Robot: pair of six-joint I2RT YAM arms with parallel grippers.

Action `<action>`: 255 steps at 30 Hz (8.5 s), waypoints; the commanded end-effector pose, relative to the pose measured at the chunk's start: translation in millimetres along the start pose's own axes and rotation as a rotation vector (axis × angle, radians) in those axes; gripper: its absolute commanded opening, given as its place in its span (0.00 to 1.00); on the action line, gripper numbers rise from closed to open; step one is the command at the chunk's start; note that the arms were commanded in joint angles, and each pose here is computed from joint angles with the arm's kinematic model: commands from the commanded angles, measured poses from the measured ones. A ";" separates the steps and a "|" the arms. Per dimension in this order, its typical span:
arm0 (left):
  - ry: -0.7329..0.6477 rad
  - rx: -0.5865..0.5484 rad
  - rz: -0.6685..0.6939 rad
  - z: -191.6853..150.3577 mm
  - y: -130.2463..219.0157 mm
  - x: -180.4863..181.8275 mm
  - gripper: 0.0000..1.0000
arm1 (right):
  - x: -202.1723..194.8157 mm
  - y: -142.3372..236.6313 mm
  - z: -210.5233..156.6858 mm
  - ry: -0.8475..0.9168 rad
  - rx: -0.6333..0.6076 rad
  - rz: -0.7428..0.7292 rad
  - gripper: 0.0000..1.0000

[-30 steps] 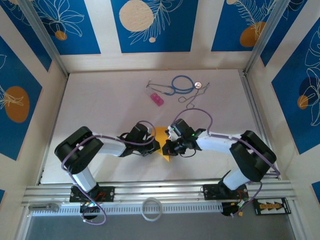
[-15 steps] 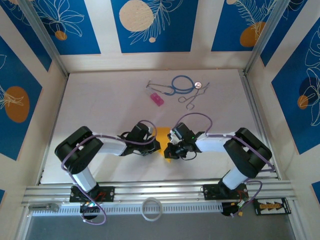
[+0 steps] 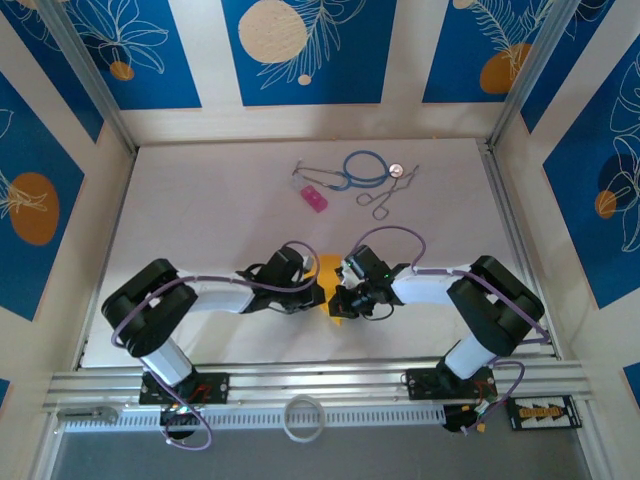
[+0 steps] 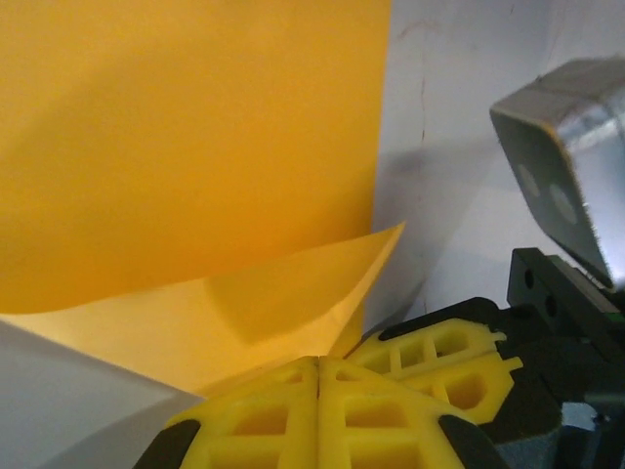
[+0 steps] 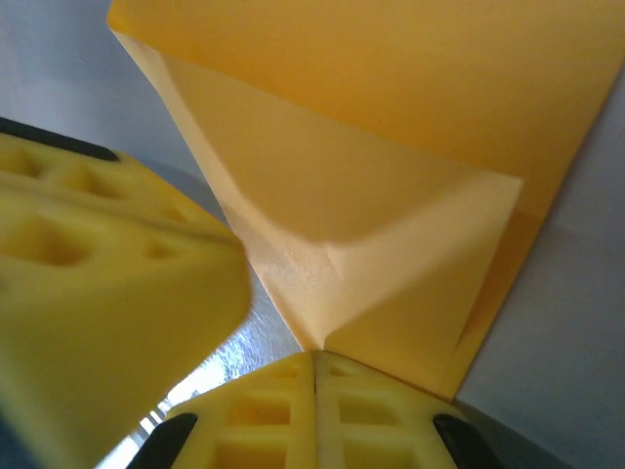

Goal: Fold a paper plane with a square sheet of paper (pick it up from the middle)
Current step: Third fold the triangle at the center of the table.

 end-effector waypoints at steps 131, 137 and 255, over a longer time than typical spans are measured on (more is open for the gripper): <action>-0.011 -0.033 0.249 23.0 0.2 47.0 0.04 | 1.0 -9.8 7.5 0.021 0.041 0.012 0.05; -0.019 -0.037 0.267 23.7 1.0 47.4 0.04 | -13.3 4.0 -26.3 0.005 0.053 0.000 0.05; -0.009 -0.214 -0.061 39.4 73.5 31.9 0.32 | -13.4 44.2 33.7 -0.051 -0.168 0.078 0.30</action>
Point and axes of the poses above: each hand's point on the last joint's axis, 136 mm out from that joint toward the fingers, its own y axis back along the fingers, its own x axis along the line the jaws close on, z = x × y, the point moved 9 cm from there along y, back along the fingers, and after that the axes turned 10 degrees about y, right-handed, at the moved point
